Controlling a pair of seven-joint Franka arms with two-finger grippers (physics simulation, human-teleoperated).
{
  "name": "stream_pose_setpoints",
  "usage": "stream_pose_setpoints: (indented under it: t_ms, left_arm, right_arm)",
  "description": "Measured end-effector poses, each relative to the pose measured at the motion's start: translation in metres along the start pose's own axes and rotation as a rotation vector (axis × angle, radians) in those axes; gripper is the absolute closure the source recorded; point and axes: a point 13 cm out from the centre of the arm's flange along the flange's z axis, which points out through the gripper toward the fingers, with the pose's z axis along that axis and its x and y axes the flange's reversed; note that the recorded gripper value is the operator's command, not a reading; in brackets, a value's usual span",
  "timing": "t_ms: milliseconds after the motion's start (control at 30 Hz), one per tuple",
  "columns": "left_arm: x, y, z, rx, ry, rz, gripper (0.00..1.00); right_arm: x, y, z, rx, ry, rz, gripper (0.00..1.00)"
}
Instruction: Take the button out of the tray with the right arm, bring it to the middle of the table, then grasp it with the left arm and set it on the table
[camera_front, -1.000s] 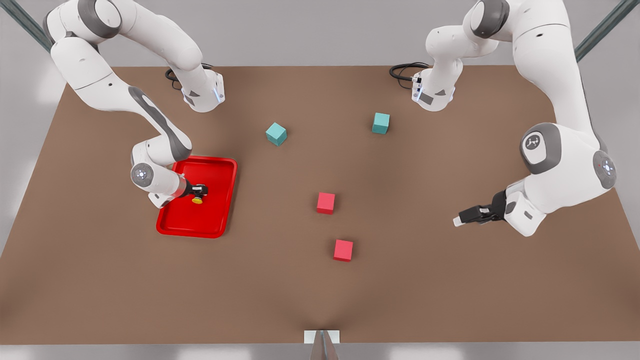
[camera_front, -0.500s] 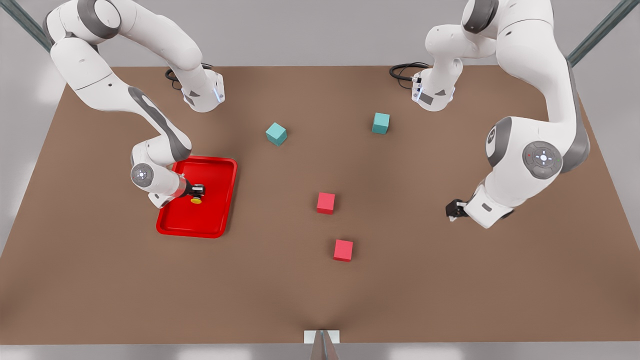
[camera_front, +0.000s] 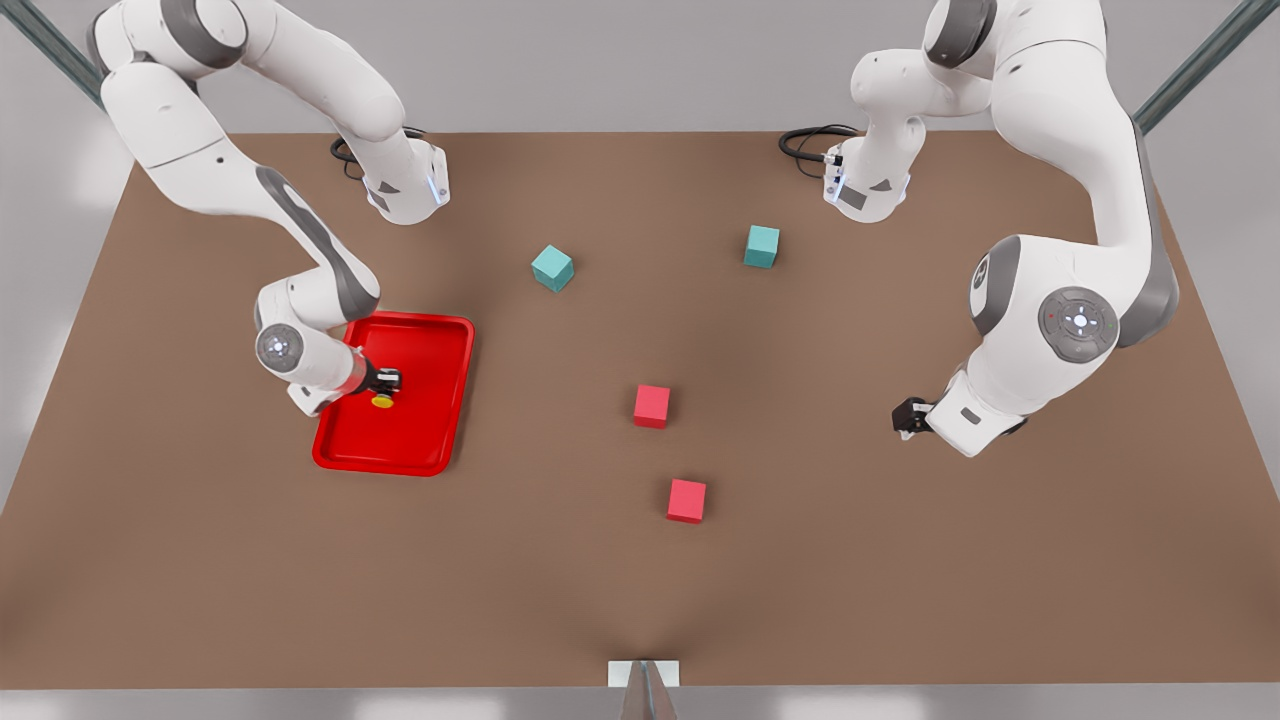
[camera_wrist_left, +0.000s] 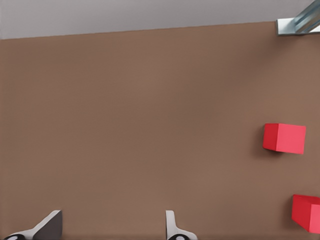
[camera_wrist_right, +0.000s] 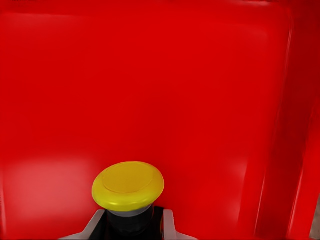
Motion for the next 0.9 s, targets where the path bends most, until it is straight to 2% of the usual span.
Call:
stream_pose_setpoints:
  t_ms: [233, 400, 667, 900]
  left_arm:
    - [0.001, 0.000, 0.001, -0.001, 0.003, -0.001, 0.00]
    - [0.001, 0.000, 0.000, -0.002, 0.003, -0.002, 0.00]
    - [0.001, 0.000, 0.003, -0.002, 0.007, -0.003, 0.00]
    - [0.002, -0.003, 0.003, -0.002, 0.008, 0.000, 0.00]
  right_arm:
    - [-0.060, 0.080, -0.089, -0.001, -0.065, -0.036, 0.51]
    - [-0.066, 0.163, -0.128, -0.016, -0.026, -0.055, 0.51]
    - [-0.101, 0.336, -0.138, -0.031, 0.004, -0.015, 0.51]
    - [-0.085, 0.445, -0.114, -0.082, 0.034, 0.049, 0.51]
